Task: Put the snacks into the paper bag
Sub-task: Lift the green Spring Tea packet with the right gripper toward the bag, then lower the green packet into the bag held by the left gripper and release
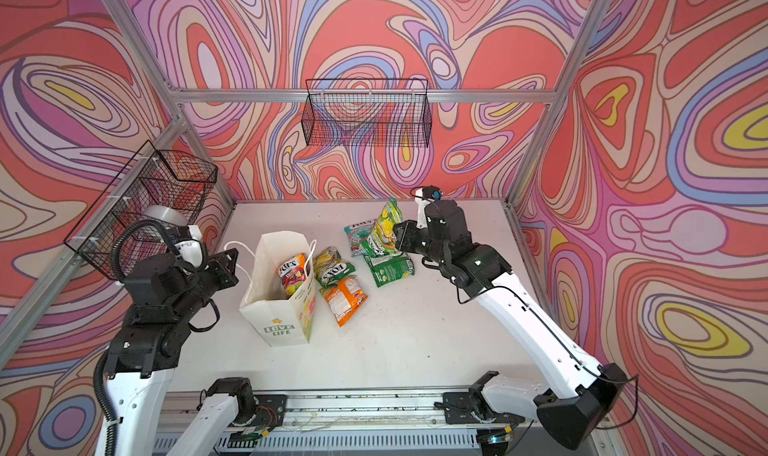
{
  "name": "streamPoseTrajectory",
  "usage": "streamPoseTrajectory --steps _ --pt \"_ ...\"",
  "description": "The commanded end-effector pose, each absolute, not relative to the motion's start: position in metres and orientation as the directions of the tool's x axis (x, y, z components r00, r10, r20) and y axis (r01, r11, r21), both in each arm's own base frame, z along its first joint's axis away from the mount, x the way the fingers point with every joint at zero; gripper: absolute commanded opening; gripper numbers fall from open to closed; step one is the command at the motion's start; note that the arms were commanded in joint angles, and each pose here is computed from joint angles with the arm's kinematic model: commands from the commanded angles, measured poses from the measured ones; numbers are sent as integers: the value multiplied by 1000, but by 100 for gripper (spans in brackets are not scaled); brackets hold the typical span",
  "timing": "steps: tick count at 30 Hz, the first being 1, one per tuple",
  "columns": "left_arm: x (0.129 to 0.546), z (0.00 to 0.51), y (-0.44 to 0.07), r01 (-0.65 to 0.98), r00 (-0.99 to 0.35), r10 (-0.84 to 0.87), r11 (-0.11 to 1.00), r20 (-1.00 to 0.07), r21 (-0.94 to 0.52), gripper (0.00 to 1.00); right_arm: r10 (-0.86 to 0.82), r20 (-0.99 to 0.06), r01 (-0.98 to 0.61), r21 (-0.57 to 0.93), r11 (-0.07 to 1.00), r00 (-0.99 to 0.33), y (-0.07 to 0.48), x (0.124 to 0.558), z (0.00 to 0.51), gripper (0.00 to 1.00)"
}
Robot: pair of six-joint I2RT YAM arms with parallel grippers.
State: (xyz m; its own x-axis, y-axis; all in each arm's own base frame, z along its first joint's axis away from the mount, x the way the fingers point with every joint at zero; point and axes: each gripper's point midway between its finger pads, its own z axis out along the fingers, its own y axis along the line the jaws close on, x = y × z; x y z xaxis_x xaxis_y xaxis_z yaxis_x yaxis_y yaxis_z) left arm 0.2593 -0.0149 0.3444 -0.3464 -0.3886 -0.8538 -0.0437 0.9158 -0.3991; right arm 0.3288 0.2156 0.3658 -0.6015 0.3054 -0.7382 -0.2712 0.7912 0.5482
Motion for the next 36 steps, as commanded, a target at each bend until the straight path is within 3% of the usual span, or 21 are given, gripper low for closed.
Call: streamPoseTrajectory --steps 1,8,16,24,36 --pt "259 338 -17 -37 -365 -375 920 -852 -390 0 314 -794 -359 537 763 -521 226 337 409 0" --pt "259 338 -18 -33 -366 -376 919 -851 -392 0 355 -830 -510 548 663 -431 264 336 476 0" --pt "261 336 -20 -28 -378 -376 918 -846 -396 0 312 -846 -650 532 543 -432 348 322 505 0" --pt "260 336 -19 -26 -373 -375 918 -848 -395 0 210 -845 -684 525 507 -492 422 311 475 0" --pt "261 336 -21 -20 -375 -379 916 -846 -401 0 98 -807 -597 506 623 -582 454 306 399 0"
